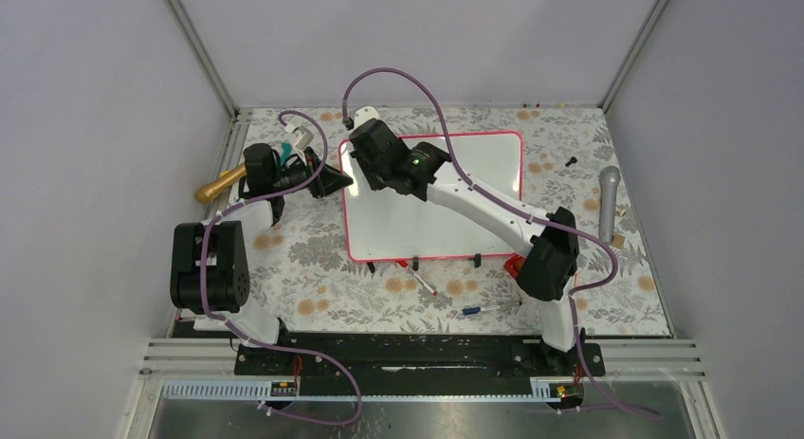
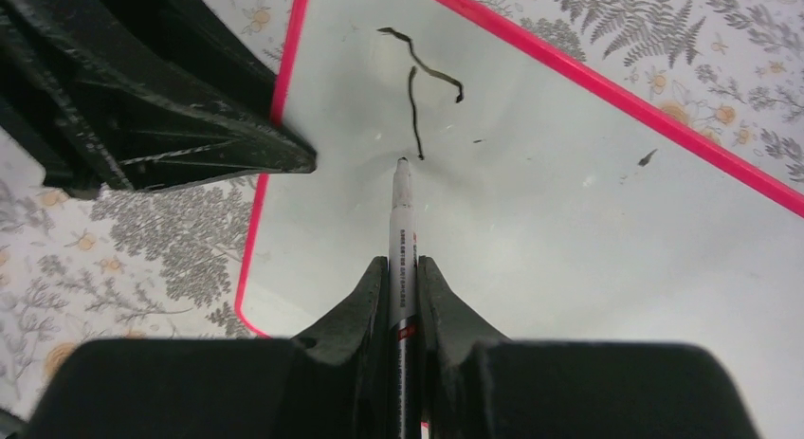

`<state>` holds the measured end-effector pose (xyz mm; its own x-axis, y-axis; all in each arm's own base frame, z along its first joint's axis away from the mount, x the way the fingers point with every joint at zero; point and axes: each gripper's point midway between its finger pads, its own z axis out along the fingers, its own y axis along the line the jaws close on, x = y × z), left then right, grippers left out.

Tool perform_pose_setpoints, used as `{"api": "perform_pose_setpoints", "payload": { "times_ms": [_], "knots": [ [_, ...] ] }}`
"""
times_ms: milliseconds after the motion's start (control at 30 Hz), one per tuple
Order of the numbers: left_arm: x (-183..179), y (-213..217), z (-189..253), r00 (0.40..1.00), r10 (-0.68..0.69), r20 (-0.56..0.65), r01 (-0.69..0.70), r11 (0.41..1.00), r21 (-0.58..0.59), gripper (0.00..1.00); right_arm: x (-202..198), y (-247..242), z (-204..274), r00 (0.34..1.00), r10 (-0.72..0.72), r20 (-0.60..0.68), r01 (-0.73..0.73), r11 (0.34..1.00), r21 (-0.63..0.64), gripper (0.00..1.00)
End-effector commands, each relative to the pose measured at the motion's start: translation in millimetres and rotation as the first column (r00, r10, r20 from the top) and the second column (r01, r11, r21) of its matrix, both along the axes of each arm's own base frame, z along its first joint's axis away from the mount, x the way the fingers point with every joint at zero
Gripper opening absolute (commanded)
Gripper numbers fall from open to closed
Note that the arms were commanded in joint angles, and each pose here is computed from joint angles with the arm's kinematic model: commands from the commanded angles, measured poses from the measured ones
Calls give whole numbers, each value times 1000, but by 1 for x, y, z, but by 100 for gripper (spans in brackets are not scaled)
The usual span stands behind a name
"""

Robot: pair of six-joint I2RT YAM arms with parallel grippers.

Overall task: Write a sentence on the whiteboard
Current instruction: Write a sentence on the whiteboard, then move the whiteboard to the center of the board.

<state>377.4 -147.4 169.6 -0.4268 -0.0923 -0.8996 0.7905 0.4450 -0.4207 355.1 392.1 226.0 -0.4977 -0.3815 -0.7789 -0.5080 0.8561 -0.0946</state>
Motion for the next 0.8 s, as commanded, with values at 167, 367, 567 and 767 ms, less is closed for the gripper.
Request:
{"api": "perform_pose_setpoints", "payload": {
  "times_ms": [167, 367, 567, 767],
  "knots": [
    [-1, -7, 15, 992, -39, 124, 35, 999, 35, 14, -12, -5, 76, 996, 30, 87, -46, 983, 177, 0],
    [-6, -11, 15, 991, -59, 117, 57, 998, 21, 14, -22, -36, 73, 995, 3, 103, -22, 984, 179, 0],
    [-21, -25, 16, 988, -94, 123, 94, 996, 8, 9, -30, -81, 72, 996, -38, 83, 18, 974, 225, 0],
    [-35, -32, 12, 987, -113, 110, 112, 994, 18, 9, -36, -83, 62, 998, -18, 53, 3, 963, 268, 0]
  ]
}}
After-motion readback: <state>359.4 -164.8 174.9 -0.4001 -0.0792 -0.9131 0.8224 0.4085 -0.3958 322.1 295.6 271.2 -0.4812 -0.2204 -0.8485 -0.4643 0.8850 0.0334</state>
